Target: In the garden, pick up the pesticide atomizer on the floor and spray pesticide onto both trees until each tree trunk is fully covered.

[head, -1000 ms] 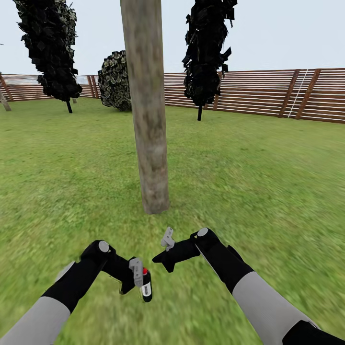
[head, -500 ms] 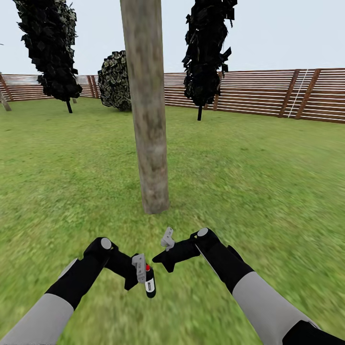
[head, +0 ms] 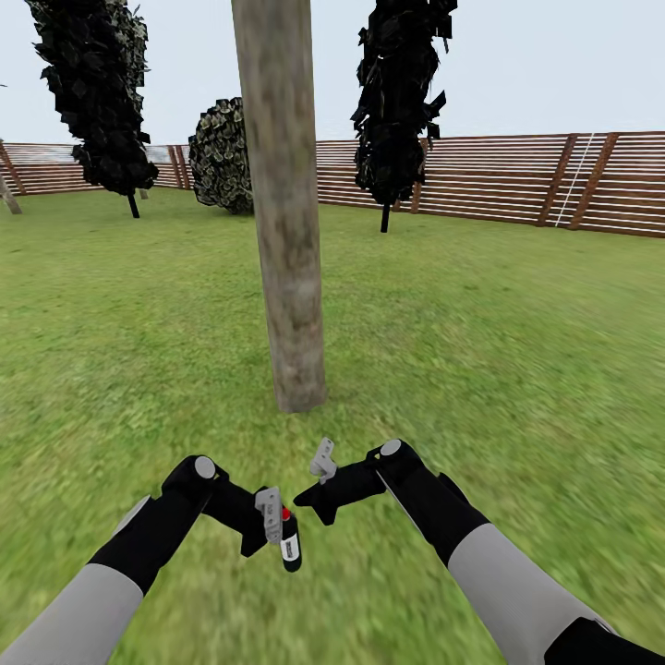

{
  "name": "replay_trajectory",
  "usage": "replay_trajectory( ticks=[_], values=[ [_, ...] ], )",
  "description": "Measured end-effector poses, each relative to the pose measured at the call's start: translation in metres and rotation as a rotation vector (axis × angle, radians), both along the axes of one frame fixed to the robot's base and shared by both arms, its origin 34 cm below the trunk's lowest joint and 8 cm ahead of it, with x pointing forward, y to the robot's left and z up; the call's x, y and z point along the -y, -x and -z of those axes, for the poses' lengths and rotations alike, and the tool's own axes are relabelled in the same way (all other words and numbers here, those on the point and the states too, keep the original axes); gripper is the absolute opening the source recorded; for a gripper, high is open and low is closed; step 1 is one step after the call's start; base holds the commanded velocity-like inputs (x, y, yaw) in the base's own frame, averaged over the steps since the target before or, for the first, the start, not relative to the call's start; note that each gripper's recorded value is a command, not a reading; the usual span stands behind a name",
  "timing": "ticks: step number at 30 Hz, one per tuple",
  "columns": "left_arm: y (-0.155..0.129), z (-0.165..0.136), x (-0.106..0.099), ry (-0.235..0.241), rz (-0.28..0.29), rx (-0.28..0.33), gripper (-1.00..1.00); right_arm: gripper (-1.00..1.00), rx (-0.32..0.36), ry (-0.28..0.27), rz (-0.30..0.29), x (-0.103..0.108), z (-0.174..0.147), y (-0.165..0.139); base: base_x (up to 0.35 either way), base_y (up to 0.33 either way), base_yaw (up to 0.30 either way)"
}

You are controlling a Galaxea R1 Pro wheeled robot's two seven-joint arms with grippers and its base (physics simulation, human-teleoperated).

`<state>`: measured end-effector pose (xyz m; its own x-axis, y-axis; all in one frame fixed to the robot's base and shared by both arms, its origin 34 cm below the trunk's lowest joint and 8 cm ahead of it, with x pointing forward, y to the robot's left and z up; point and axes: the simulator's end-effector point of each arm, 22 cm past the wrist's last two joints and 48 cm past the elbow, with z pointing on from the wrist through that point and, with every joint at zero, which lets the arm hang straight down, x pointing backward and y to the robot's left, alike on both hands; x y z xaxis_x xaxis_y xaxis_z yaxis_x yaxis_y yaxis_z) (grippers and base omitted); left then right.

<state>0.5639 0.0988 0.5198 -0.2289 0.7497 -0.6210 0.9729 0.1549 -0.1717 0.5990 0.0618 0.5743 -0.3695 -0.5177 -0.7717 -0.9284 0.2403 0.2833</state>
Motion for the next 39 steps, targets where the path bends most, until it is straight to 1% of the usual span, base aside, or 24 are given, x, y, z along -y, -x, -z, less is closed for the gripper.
replay_trajectory(
  ticks=[18, 25, 37, 38, 39],
  values=[
    [0.000, -0.002, 0.002, 0.006, 0.001, 0.002, -1.00, -1.00, 0.000, 0.000, 0.000, 0.000, 0.000, 0.000, 0.000, 0.000, 0.000],
    [0.001, -0.004, 0.011, 0.019, 0.007, 0.001, -1.00, -1.00, 0.000, 0.000, 0.000, 0.000, 0.000, 0.000, 0.000, 0.000, 0.000],
    [-0.001, -0.002, 0.003, 0.010, -0.001, 0.002, -1.00, -1.00, 0.000, 0.000, 0.000, 0.000, 0.000, 0.000, 0.000, 0.000, 0.000],
    [-0.001, -0.003, 0.004, 0.013, 0.000, 0.003, -1.00, -1.00, 0.000, 0.000, 0.000, 0.000, 0.000, 0.000, 0.000, 0.000, 0.000],
    [0.003, -0.005, 0.008, 0.022, 0.014, -0.010, -1.00, -1.00, 0.000, 0.000, 0.000, 0.000, 0.000, 0.000, 0.000, 0.000, 0.000]
  ],
)
